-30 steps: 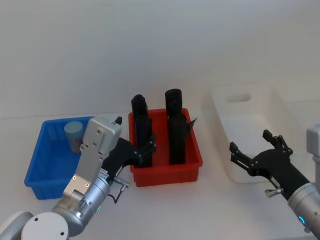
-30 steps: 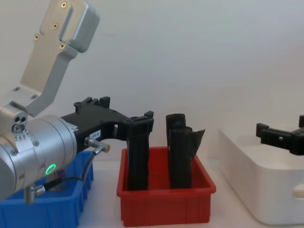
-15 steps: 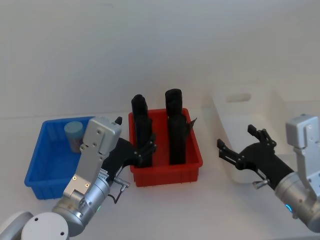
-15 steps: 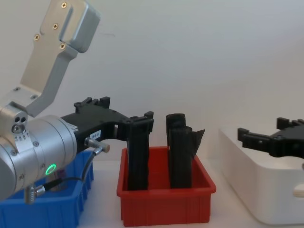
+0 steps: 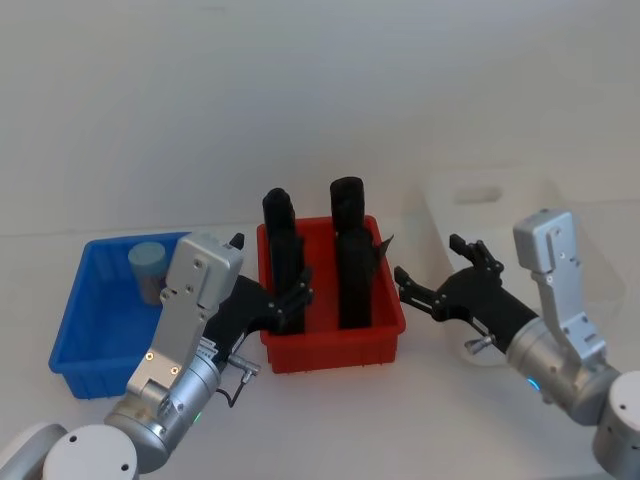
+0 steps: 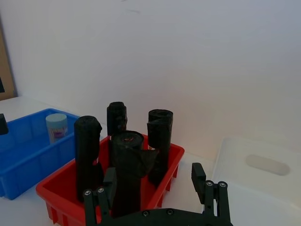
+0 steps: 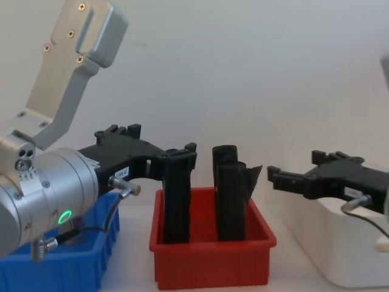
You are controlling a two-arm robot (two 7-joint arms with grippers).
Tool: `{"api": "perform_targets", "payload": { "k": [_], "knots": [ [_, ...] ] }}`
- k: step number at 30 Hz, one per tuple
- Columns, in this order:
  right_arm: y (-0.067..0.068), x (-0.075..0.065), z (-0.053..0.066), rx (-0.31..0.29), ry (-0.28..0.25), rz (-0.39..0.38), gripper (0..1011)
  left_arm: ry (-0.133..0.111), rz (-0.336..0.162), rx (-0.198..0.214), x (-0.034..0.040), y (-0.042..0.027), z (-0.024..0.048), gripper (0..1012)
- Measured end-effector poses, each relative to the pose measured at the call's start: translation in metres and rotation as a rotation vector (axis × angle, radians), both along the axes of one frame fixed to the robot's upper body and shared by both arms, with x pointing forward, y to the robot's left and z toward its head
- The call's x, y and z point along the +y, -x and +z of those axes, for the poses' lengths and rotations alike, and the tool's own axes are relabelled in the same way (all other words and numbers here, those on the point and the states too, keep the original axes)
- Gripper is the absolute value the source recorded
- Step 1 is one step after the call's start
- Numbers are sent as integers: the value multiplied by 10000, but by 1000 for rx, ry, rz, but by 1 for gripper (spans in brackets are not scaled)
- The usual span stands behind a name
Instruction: Pick the cotton swabs from the blue box and place them into the white box.
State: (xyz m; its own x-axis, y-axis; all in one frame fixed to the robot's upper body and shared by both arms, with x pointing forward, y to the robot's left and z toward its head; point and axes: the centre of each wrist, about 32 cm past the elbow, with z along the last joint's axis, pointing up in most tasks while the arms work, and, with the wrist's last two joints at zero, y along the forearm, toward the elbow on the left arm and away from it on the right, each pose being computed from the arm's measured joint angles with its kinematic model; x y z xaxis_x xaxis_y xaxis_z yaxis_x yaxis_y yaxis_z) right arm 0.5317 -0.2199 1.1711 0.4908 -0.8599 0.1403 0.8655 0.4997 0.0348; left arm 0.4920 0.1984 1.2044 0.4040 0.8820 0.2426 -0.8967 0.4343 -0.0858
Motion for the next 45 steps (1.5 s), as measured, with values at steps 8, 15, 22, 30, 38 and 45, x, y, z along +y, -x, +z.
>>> {"api": "perform_targets", "payload": {
  "k": [8,15,22,30,38,45],
  "knots": [
    [-297,125,-66,-3,18,53,1002,0,0,0,0,0,0,1004],
    [-491,214,-128,1,26,97,1002,0,0,0,0,0,0,1004],
    [-669,304,-201,10,31,143,1001,0,0,0,0,0,0,1004],
    [-830,382,-261,20,35,173,980,0,0,0,0,0,0,1004],
    [-959,431,-294,26,38,181,766,0,0,0,0,0,0,1004],
    [-1027,449,-307,24,37,180,599,0,0,0,0,0,0,1004]
  ]
}}
